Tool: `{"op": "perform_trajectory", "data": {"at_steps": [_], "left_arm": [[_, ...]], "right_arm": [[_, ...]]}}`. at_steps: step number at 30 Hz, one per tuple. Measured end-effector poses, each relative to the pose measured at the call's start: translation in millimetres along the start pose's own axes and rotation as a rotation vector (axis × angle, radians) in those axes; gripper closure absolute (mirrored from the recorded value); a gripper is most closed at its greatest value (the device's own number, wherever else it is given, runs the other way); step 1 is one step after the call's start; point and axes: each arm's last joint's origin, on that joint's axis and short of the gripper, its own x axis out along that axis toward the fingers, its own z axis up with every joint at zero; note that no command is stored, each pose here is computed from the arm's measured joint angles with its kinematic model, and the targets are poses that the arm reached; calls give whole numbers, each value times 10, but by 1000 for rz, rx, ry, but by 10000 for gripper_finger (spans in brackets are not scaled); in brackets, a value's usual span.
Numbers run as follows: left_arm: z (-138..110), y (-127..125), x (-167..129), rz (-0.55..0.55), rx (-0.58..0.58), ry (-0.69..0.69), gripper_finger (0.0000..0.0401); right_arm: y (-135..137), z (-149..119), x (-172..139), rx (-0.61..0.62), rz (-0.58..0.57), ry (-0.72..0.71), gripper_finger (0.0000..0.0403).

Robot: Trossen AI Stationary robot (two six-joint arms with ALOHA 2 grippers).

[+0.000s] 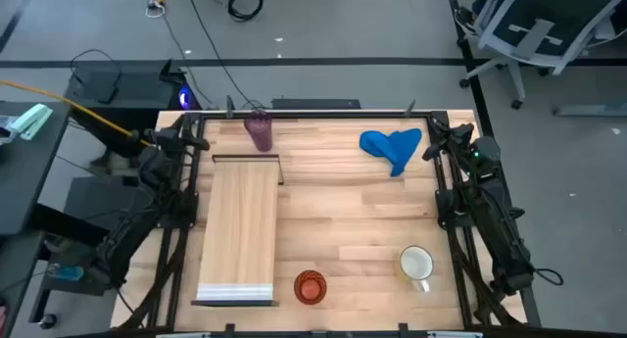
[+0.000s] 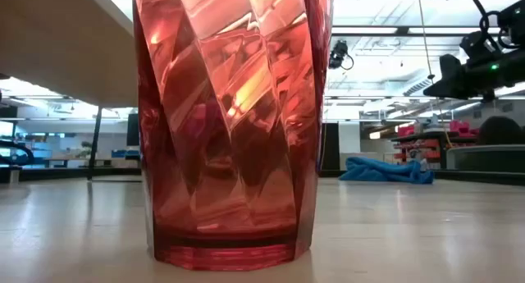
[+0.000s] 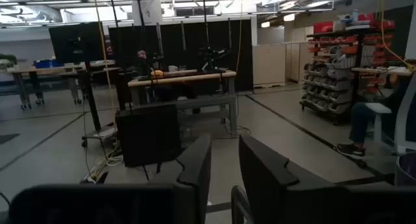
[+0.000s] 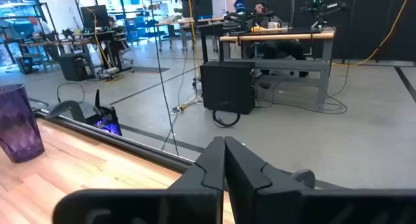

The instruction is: Stack small to large cups/mugs on shelf

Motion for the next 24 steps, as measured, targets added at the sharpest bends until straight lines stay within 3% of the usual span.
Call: {"op": "perform_trajectory", "data": {"at_steps": [24], "left_arm": [[0, 0, 0, 0, 0, 0, 318]], "right_arm": [[0, 0, 0, 0, 0, 0, 386]]}}
